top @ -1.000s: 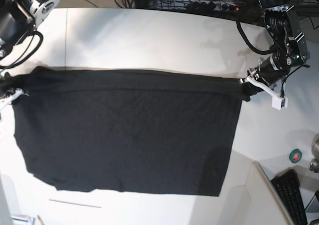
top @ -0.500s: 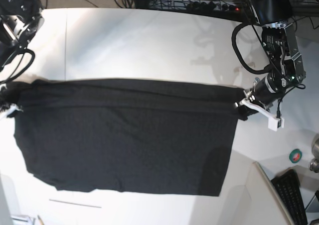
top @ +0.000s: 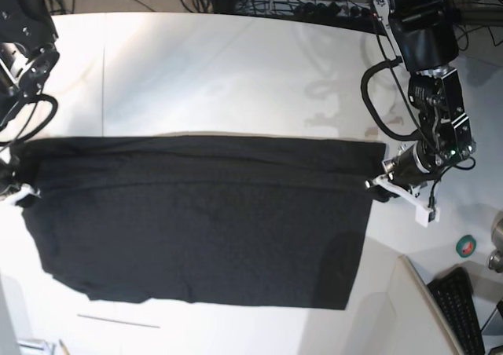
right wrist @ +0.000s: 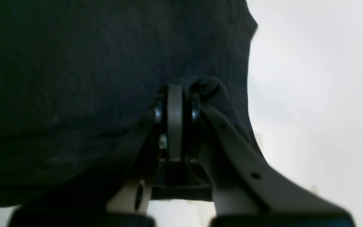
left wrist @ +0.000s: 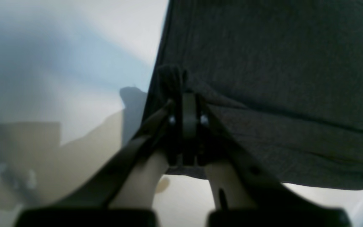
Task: Layout the t-shirt on the table in an organized manner, then fold the t-shirt properly
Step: 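Fold the held shirt edge over toward the hem with both grippers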
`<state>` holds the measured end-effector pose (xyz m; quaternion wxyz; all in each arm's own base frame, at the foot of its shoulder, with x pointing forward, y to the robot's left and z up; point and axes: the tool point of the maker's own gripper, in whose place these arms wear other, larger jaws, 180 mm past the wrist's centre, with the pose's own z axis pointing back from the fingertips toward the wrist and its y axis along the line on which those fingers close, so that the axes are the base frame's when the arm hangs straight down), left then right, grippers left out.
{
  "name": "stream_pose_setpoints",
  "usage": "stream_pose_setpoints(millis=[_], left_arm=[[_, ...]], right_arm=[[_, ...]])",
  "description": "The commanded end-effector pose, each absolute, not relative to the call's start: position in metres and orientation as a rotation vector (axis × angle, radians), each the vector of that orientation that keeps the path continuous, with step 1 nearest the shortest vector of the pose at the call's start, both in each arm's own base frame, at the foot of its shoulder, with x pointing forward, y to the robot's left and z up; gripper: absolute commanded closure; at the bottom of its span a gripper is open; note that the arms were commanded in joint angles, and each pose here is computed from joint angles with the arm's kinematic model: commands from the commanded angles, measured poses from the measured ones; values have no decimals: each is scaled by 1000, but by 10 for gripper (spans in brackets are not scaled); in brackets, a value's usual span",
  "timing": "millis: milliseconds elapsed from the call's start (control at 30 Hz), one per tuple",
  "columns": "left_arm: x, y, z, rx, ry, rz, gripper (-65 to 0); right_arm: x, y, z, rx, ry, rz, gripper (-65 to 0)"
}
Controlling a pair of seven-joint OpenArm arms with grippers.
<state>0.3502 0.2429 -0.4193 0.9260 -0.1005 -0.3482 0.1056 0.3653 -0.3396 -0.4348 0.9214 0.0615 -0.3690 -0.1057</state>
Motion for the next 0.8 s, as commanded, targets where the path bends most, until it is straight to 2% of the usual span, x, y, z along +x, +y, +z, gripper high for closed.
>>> stream_pose_setpoints(millis=[0, 133, 267, 567, 767], left_arm=[[365, 241, -407, -211, -754, 189, 0], [368, 229, -415, -226, -724, 166, 0], [380, 229, -406, -224, -797, 166, 0], [387, 231, -401, -224, -823, 173, 0], [386, 235, -402, -222, -822, 183, 0]], right_arm=[[380, -352, -415, 109, -828, -221, 0], [382, -351, -414, 114, -846, -225, 0], [382, -351, -415, 114, -846, -225, 0], [383, -353, -411, 107, -859, -223, 0], [390, -356, -402, 102, -943, -237, 0]])
